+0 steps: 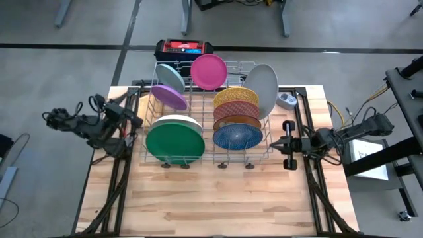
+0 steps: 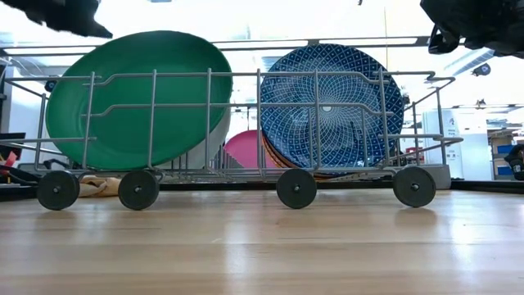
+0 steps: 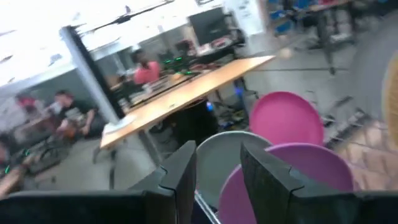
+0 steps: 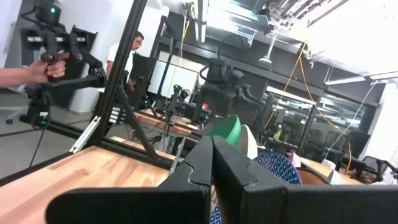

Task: Sort dishes
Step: Return to Home Position

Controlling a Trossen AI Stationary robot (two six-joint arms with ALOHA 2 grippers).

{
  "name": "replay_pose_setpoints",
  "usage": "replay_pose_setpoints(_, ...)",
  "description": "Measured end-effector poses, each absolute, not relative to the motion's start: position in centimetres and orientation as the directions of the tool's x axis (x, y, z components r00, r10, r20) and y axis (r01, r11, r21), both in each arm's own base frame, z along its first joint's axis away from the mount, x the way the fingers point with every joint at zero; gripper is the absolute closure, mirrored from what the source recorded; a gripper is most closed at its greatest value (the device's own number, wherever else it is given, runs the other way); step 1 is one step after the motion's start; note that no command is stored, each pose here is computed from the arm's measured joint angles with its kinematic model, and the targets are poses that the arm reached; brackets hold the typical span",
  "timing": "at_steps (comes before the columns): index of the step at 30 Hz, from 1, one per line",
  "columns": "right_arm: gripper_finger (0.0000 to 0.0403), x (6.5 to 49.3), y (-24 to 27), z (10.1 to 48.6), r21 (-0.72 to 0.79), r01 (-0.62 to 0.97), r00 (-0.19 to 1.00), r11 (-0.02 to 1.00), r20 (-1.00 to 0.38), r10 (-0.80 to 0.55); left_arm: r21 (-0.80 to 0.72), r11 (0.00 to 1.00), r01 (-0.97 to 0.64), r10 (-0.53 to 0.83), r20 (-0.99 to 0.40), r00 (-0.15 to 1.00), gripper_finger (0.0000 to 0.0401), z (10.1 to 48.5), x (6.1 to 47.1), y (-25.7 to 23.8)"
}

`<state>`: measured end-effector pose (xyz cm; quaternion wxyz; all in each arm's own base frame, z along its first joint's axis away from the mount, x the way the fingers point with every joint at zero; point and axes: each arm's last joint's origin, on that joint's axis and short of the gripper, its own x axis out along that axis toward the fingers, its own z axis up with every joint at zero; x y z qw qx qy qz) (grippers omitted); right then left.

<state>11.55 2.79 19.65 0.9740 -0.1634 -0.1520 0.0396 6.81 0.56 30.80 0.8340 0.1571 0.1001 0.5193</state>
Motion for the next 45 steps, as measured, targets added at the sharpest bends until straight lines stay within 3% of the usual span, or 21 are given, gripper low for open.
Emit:
replay_pose_setpoints(7,0.0403,11.6,2.8,19.6,-0.331,-0.028,0.951,0.943,0.28,0.127,0.311,0.193,-0.931,0.979,0.002,0.204,0.0286,28.8,5.7,2.3)
replay_pose_setpoints(13,0.0403,11.6,2.8,19.6,-0.342,-0.017,0.955,0.94,0.274,0.117,0.214,0.165,-0.963,0.983,0.044,0.178,0.0286,28.7,5.8,3.7)
replay_pose_setpoints(20,0.0403,11.6,2.7,19.5,-0.332,-0.009,0.959,0.943,0.265,0.103,0.427,0.191,-0.884,0.956,0.123,0.266,0.0286,27.3,7.1,6.4)
replay_pose_setpoints(26,0.0403,11.7,2.7,19.3,-0.336,-0.016,0.964,0.942,0.245,0.104,0.476,0.044,-0.878,0.989,0.106,0.107,0.0286,26.1,6.4,9.2)
replay_pose_setpoints(32,0.0403,11.7,2.7,19.3,-0.361,-0.003,0.966,0.933,0.241,0.096,0.49,0.072,-0.869,0.987,0.092,0.133,0.0286,25.6,6.0,11.4)
replay_pose_setpoints(37,0.0403,11.7,2.6,19.2,-0.357,0.033,0.969,0.933,0.239,0.058,0.488,-0.058,-0.871,0.996,0.092,-0.015,0.0286,25.6,5.5,12.4)
replay_pose_setpoints(45,0.0403,11.7,2.6,19.3,-0.386,0.05,0.969,0.921,0.242,0.049,0.466,-0.06,-0.883,0.996,0.088,-0.021,0.0286,25.5,5.4,12.4)
